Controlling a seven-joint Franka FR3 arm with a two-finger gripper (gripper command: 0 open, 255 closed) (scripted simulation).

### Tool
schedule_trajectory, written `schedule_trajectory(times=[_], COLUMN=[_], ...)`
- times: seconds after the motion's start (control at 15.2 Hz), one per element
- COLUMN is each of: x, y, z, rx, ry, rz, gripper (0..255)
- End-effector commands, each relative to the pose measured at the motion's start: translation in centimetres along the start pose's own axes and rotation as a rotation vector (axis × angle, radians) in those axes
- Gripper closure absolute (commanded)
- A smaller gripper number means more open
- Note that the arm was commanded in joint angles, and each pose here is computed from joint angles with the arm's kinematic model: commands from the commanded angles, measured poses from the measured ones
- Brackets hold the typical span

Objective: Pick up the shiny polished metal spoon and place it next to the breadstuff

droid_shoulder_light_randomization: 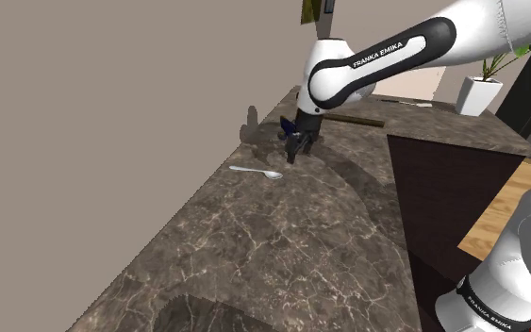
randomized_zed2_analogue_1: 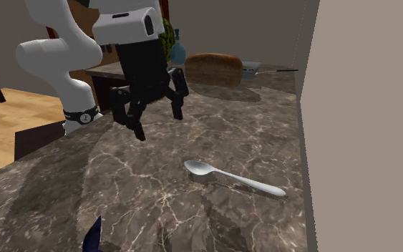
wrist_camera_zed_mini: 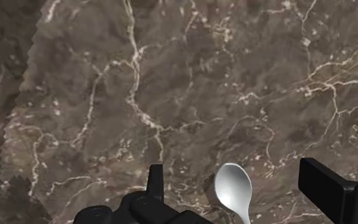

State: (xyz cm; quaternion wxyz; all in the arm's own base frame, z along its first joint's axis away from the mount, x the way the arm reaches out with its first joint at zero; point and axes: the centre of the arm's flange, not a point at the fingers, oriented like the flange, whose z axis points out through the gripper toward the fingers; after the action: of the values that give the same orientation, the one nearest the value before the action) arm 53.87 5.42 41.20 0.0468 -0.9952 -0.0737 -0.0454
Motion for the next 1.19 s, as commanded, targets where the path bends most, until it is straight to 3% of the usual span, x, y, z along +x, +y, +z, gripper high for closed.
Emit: schedule_trajectory(times=[0.0,0.66,1.12], x=[2.1,11.8,12.2], y=[-0.6,-4.6,-4.8], z=[1.2,5.6,9.3], rx=[0.01,0.06,0.06], ry=[0.021,0.111,0.111], rz=[-0.027,-0.152,-0.152], gripper=[0,0,0])
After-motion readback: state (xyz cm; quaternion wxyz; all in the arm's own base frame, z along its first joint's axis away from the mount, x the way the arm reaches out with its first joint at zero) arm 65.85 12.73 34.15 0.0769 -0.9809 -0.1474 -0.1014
